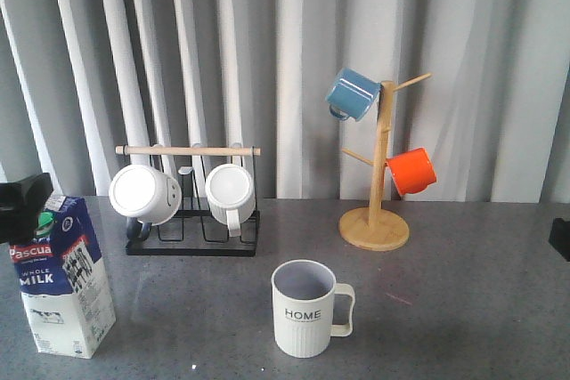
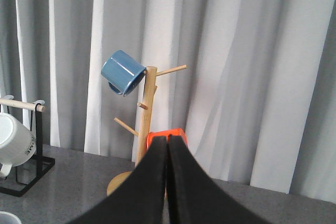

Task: Place milk next to cup
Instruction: 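Grasp the top of the Pascual milk carton with the left gripper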

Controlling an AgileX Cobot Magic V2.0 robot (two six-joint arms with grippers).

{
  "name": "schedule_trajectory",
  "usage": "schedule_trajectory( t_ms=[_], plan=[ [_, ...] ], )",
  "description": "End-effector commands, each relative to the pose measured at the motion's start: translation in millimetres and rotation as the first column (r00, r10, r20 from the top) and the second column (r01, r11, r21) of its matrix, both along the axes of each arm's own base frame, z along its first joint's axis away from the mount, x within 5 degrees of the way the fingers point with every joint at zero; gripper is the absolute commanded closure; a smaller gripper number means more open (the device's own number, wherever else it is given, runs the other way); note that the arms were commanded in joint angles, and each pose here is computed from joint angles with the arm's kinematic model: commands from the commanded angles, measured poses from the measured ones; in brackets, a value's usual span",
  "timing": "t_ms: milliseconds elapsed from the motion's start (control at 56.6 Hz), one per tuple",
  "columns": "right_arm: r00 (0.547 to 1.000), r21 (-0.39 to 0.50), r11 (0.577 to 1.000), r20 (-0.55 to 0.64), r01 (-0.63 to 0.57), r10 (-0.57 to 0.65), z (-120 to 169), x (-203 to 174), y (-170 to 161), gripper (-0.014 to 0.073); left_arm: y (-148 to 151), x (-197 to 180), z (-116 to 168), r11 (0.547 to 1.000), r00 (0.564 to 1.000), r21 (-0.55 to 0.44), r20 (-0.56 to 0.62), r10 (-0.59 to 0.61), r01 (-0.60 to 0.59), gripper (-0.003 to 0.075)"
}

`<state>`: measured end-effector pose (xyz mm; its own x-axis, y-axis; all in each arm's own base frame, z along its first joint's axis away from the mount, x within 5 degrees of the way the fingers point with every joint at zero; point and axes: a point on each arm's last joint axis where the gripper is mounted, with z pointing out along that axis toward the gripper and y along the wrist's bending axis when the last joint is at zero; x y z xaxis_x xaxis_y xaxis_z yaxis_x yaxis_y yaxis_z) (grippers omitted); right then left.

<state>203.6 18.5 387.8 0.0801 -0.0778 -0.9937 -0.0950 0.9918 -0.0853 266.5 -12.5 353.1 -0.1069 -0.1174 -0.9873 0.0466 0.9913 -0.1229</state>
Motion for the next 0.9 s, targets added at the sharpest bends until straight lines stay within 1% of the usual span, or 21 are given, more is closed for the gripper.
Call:
schedule_trajectory(
  t_ms=[0, 106, 230, 354, 654, 795, 831, 884],
  plan=[
    [0.994, -0.005, 1.000, 0.108, -0.005, 0.006, 19, -4, 0, 0.0603, -2, 12, 22, 0.999, 0.992, -0.034, 0.127, -0.010, 0.014, -0.0005],
    [0.994, -0.005, 1.000, 0.108, -0.005, 0.006, 19, -4, 0, 0.0603, -3, 26, 15, 1.000, 0.995, -0.012, 0.101, -0.017, 0.018, -0.0002],
    [0.994, -0.005, 1.000, 0.108, -0.005, 0.006, 19, -4, 0, 0.0603, -3, 40, 0, 1.000, 0.997, 0.017, 0.074, -0.020, 0.019, 0.0000],
    [0.994, -0.005, 1.000, 0.108, -0.005, 0.006, 19, -4, 0, 0.0603, 0, 52, -17, 1.000, 1.000, 0.014, 0.015, -0.009, 0.009, 0.0000],
    [0.994, -0.005, 1.000, 0.109, -0.005, 0.006, 19, -4, 0, 0.0603, 6, 71, -49, 1.000, 0.996, 0.020, -0.089, 0.010, -0.008, 0.0004],
    [0.994, -0.005, 1.000, 0.109, -0.005, 0.006, 19, -4, 0, 0.0603, 5, 79, -55, 0.999, 0.998, 0.043, -0.058, -0.002, 0.005, 0.0042],
    [0.994, -0.005, 1.000, 0.108, -0.005, 0.006, 19, -4, 0, 0.0603, 4, 80, -56, 0.999, 0.999, 0.040, -0.050, -0.004, 0.006, 0.0066],
    [0.994, -0.005, 1.000, 0.108, -0.005, 0.006, 19, -4, 0, 0.0603, 4, 81, -55, 1.000, 1.000, 0.023, -0.030, -0.001, 0.002, 0.0125]
  ],
)
